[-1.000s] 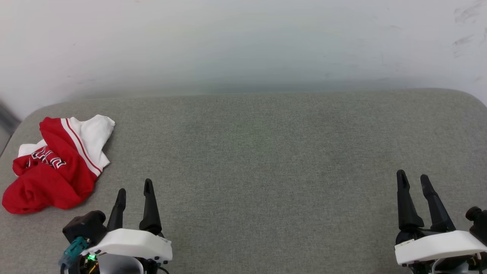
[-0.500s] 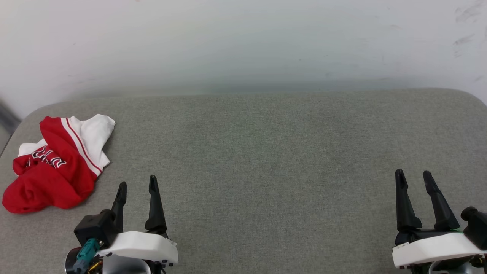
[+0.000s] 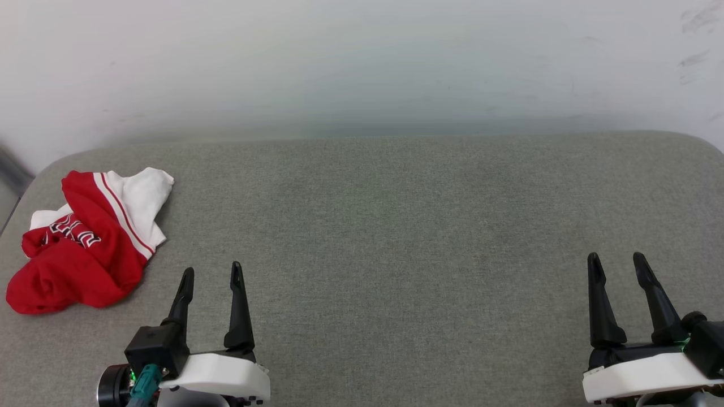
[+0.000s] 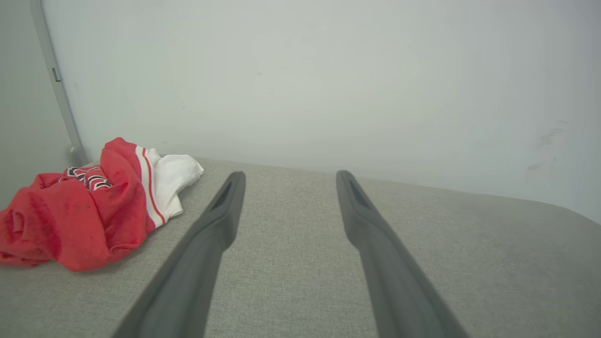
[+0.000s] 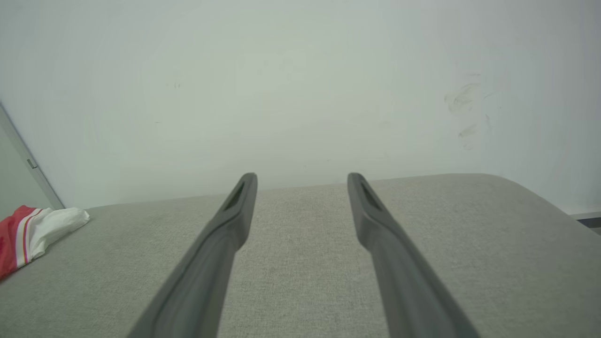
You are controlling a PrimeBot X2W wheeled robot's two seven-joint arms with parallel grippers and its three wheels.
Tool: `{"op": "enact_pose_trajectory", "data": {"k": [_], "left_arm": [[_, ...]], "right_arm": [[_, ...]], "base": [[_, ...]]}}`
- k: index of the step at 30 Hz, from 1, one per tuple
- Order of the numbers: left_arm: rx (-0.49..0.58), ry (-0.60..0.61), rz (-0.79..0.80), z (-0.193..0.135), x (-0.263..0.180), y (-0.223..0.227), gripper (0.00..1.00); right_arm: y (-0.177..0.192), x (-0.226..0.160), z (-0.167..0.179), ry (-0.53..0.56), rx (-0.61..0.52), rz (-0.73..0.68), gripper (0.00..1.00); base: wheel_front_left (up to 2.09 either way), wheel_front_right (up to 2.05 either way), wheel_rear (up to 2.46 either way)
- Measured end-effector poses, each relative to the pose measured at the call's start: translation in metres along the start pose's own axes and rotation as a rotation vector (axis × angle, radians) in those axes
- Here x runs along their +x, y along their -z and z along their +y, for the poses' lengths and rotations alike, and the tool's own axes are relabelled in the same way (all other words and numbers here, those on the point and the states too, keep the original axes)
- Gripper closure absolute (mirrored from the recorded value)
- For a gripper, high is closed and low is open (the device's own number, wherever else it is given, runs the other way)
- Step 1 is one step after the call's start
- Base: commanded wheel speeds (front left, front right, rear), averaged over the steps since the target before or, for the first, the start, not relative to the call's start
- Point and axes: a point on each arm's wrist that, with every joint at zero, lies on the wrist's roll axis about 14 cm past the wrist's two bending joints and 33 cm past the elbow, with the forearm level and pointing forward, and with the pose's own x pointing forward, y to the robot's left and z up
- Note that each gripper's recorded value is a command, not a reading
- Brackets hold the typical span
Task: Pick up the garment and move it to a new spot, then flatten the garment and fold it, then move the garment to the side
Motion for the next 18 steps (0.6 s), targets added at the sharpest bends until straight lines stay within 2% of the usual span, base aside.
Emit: {"op": "enact_pose_trajectory", "data": {"k": [18], "left_arm": [[0.076,0.053,-0.056,-0.0084,-0.0025,-0.0084,0.00]], "right_arm": [[-0.0050,-0.0011,0.0029,-0.020,-0.084,-0.031,0.00]], "base": [[0.00,0.00,0.00]]}}
